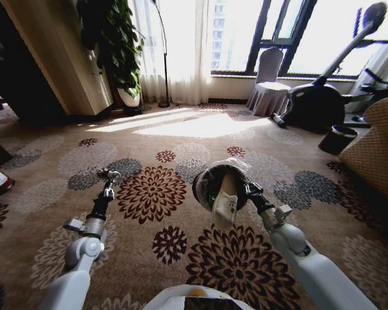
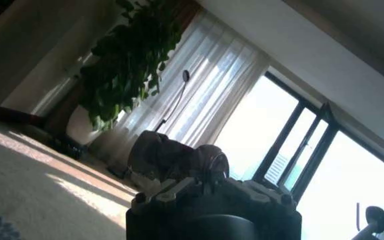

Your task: Pick up the trash from the ground and place it into the trash bin.

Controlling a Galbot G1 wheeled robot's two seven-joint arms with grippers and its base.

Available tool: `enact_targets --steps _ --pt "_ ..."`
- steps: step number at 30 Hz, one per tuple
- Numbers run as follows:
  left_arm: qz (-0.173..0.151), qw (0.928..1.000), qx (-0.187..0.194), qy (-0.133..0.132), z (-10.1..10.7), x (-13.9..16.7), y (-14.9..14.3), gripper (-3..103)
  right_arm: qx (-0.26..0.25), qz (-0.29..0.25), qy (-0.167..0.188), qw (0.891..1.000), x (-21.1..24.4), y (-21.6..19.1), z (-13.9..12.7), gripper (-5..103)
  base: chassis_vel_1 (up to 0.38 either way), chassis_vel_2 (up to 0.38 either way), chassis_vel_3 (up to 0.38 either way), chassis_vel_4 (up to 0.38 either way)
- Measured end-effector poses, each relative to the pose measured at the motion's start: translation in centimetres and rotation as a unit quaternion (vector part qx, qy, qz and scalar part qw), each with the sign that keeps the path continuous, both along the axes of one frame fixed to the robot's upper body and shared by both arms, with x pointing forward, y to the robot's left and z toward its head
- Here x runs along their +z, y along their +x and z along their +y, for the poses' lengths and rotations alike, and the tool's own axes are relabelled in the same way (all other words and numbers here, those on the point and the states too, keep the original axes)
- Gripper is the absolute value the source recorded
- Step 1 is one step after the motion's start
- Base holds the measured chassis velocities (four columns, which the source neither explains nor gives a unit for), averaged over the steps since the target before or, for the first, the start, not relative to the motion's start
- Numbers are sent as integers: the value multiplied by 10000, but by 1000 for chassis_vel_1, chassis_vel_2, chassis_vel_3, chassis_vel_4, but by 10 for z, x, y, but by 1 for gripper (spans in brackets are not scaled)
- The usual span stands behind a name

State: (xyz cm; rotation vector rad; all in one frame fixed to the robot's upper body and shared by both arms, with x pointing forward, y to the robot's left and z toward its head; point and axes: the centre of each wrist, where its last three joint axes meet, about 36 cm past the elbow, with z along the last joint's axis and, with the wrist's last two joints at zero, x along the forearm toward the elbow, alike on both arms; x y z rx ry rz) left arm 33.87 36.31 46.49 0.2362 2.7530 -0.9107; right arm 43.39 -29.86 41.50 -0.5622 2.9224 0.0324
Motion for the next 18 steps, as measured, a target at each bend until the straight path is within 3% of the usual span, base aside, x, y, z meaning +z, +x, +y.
enact_targets --steps 2,3,5,6,7,8,9,10,11,14,16,18 --pt "-108 9962 -741 -445 -22 48 -6 5 78 -32 42 10000 -3 20 8 0 0 0 0 0" --pt "-108 9962 -741 -445 -22 48 -6 5 78 -32 42 10000 -3 20 8 0 0 0 0 0" --pt "-109 9835 -1545 -937 -40 87 -14 5 202 -87 57 9997 -6 38 20 0 0 0 0 0" --pt "-39 9736 -1914 -1246 -49 105 -18 5 319 -180 56 9993 -7 53 31 0 0 0 0 0" --pt "-39 9736 -1914 -1246 -49 105 -18 5 319 -180 56 9993 -7 53 31 0 0 0 0 0" --pt "65 9677 -2078 -1428 -53 113 -21 5 372 -236 60 9990 -6 62 37 0 0 0 0 0" --pt "379 9540 -2382 -1782 -60 127 -28 5 518 -348 42 9980 -5 78 51 0 0 0 0 0" --pt "555 9441 -2587 -1965 -65 136 -35 5 624 -391 13 9973 -4 90 62 0 0 0 0 0" --pt "555 9441 -2587 -1965 -65 136 -35 5 624 -391 13 9973 -4 90 62 0 0 0 0 0" --pt "843 9270 -2892 -2236 -73 143 -48 5 810 -445 -107 9957 0 117 84 0 0 0 0 0" --pt "935 9232 -2929 -2305 -75 143 -50 5 840 -452 -126 9954 1 123 89 0 0 0 0 0" --pt "1211 9143 -2991 -2449 -79 138 -50 5 920 -476 -150 9945 5 141 106 0 0 0 0 0"
